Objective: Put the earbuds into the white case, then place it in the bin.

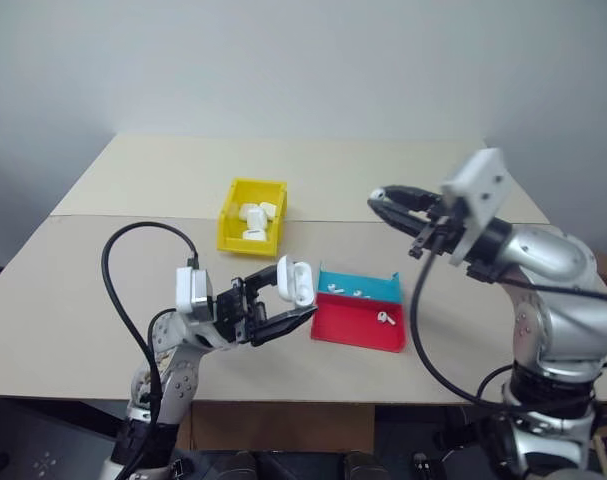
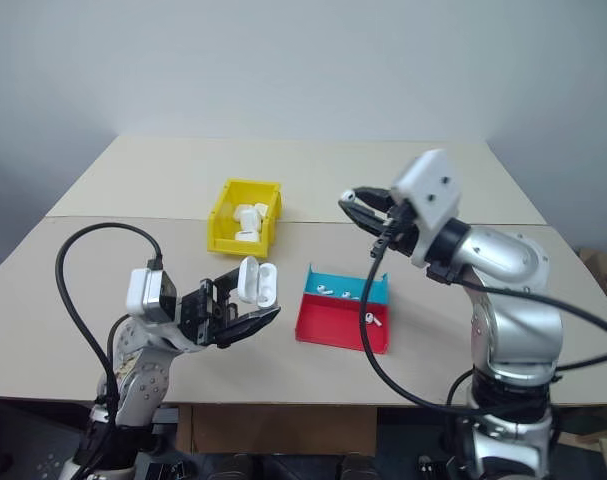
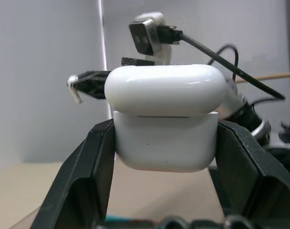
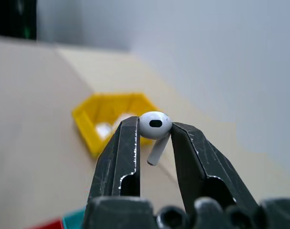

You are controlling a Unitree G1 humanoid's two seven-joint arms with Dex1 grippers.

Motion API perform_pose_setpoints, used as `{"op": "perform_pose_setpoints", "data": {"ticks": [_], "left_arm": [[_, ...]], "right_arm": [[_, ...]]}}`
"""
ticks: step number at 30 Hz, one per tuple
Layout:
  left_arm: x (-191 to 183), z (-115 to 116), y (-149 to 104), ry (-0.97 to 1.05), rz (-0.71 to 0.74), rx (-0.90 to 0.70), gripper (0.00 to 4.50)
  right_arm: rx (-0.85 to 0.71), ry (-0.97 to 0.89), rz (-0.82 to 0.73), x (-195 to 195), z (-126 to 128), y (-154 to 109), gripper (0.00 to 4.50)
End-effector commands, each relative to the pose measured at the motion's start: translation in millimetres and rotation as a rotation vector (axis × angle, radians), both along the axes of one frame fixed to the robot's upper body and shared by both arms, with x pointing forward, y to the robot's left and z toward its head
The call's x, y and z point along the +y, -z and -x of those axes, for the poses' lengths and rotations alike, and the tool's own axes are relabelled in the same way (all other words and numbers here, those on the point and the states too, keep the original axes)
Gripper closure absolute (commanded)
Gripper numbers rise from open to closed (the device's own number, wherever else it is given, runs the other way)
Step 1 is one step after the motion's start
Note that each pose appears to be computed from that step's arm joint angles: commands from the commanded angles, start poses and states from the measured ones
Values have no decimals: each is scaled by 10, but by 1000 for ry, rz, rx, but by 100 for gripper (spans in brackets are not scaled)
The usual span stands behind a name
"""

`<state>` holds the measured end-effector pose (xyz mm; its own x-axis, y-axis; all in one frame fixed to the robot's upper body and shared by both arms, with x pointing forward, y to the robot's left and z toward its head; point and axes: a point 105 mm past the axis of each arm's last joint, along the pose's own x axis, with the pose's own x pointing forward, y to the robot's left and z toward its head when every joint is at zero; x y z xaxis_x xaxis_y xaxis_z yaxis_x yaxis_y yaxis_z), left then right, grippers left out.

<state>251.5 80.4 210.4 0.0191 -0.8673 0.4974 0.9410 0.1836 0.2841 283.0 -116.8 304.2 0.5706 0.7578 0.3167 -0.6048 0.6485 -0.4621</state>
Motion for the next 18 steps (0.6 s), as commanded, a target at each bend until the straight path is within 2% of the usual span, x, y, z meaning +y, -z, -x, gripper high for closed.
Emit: {"op": "perform_pose_setpoints", "data": {"ticks": [1, 7, 13, 18], "left_arm": [[-10, 15, -69, 34, -6, -26, 172], [-40, 16, -110, 64, 7, -38, 172], [-86, 20, -76, 57, 14, -32, 172], [-84, 3, -70, 50, 15, -31, 172]], "right_arm": [[-199, -119, -87, 45, 333, -200, 332], [-292, -299, -157, 153, 533, -156, 332], [-200, -405, -135, 304, 515, 48, 332], [-212, -472, -134, 378, 555, 119, 332]]}}
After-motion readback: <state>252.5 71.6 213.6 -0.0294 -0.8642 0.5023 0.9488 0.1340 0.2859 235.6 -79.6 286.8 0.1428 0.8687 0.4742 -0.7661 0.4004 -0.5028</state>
